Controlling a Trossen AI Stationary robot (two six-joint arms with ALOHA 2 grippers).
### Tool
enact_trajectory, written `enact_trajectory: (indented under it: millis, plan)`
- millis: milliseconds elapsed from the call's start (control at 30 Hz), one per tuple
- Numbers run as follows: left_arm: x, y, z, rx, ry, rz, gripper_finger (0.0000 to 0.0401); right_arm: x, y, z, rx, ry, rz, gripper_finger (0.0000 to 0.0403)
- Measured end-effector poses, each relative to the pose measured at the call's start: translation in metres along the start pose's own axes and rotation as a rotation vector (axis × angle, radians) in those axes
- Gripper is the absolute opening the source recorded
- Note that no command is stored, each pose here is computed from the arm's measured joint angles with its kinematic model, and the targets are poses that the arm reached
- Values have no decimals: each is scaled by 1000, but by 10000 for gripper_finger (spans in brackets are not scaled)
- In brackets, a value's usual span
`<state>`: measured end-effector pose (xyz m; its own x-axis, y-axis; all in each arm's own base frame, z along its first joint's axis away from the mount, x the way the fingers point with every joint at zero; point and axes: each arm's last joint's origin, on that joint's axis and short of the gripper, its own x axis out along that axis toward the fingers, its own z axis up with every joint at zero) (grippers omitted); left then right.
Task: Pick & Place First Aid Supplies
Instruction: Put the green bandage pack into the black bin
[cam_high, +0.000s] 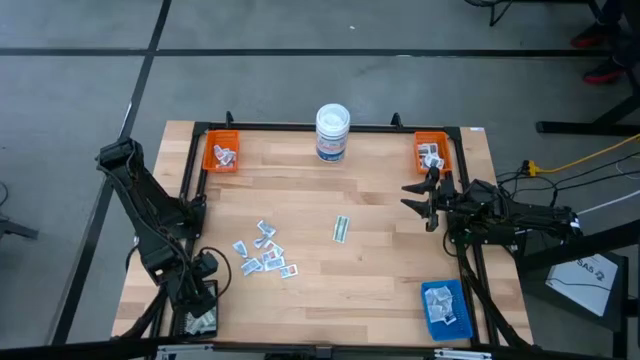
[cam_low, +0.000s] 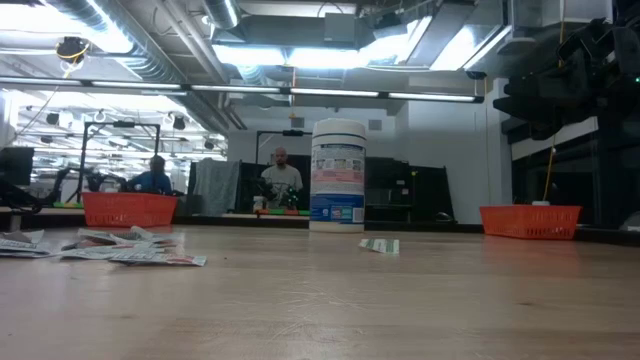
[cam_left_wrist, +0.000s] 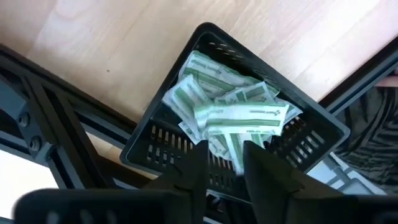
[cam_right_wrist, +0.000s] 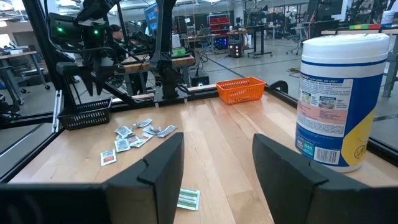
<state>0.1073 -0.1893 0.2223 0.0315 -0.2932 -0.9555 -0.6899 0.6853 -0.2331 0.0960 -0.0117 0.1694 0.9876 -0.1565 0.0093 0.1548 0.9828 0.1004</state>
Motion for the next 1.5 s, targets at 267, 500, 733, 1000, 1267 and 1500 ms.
enact_trajectory:
  millis: [267, 500, 733, 1000, 1267, 1500]
  plan:
    - [0, -1, 5, 61, -78, -20, 134, 0, 0, 0, 0, 0, 0, 191]
    - [-4, -7, 29, 157, -145, -32, 135, 0, 0, 0, 0, 0, 0, 191]
    - [-12, -11, 75, 337, -260, -36, 136, 0, 0, 0, 0, 0, 0, 191]
    - [-36, -25, 141, 687, -607, -107, 135, 0, 0, 0, 0, 0, 0, 191]
    - [-62, -32, 184, 902, -1018, 17, 134, 0, 0, 0, 0, 0, 0, 191]
    - [-53, -38, 214, 941, -1101, 91, 134, 0, 0, 0, 0, 0, 0, 191]
